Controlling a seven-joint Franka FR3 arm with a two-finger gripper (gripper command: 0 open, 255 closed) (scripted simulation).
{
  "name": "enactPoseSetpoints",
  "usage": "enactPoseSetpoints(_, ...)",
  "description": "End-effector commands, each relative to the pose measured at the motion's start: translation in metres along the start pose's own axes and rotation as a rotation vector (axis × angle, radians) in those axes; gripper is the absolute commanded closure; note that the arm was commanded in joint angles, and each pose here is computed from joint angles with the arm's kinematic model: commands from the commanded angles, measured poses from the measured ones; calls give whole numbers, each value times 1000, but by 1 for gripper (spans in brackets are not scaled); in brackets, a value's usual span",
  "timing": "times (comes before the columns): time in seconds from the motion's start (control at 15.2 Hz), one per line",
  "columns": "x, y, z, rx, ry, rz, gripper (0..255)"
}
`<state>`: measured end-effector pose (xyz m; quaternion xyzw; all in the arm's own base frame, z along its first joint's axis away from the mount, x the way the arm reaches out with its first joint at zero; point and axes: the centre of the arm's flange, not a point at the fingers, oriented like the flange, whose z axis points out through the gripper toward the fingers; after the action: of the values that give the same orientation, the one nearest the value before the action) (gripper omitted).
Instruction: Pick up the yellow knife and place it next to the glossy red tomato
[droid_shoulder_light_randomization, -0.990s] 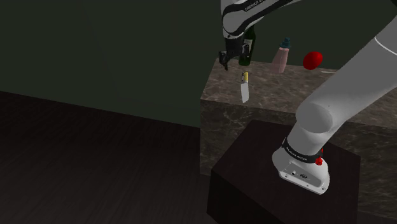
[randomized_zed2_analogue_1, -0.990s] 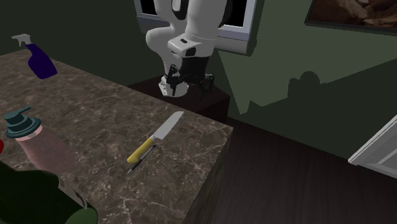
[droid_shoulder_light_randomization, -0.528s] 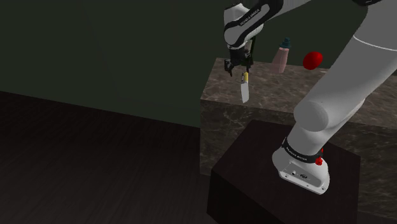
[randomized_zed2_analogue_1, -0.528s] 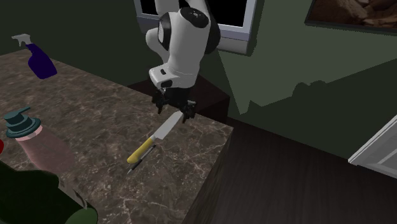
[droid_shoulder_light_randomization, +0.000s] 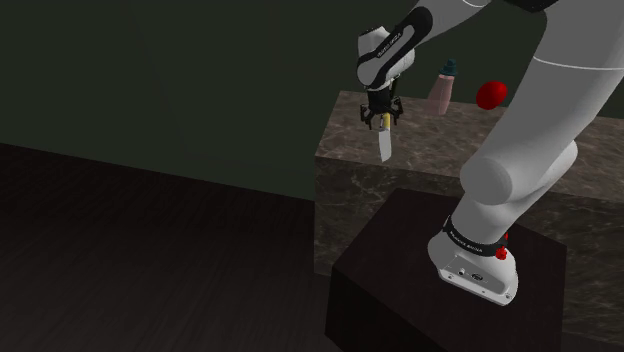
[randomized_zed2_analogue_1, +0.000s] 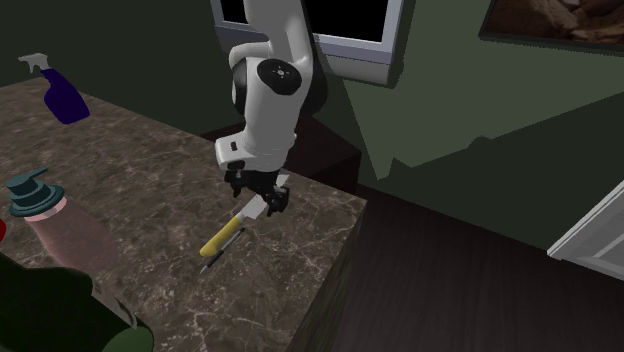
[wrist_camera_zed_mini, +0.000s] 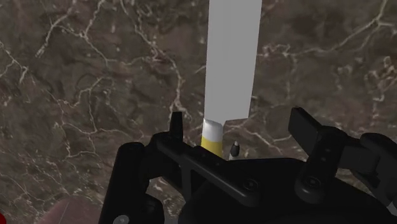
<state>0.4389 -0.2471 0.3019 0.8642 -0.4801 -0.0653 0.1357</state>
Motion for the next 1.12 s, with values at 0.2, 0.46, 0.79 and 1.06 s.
enactPoseSetpoints(0.2, 1, 1, 25, 0, 0, 2, 0)
enactPoseSetpoints(0.46, 1, 1, 25, 0, 0, 2, 0)
enactPoseSetpoints(0.79, 1, 1, 25, 0, 0, 2, 255)
enactPoseSetpoints(1.06, 1, 1, 25, 0, 0, 2, 255)
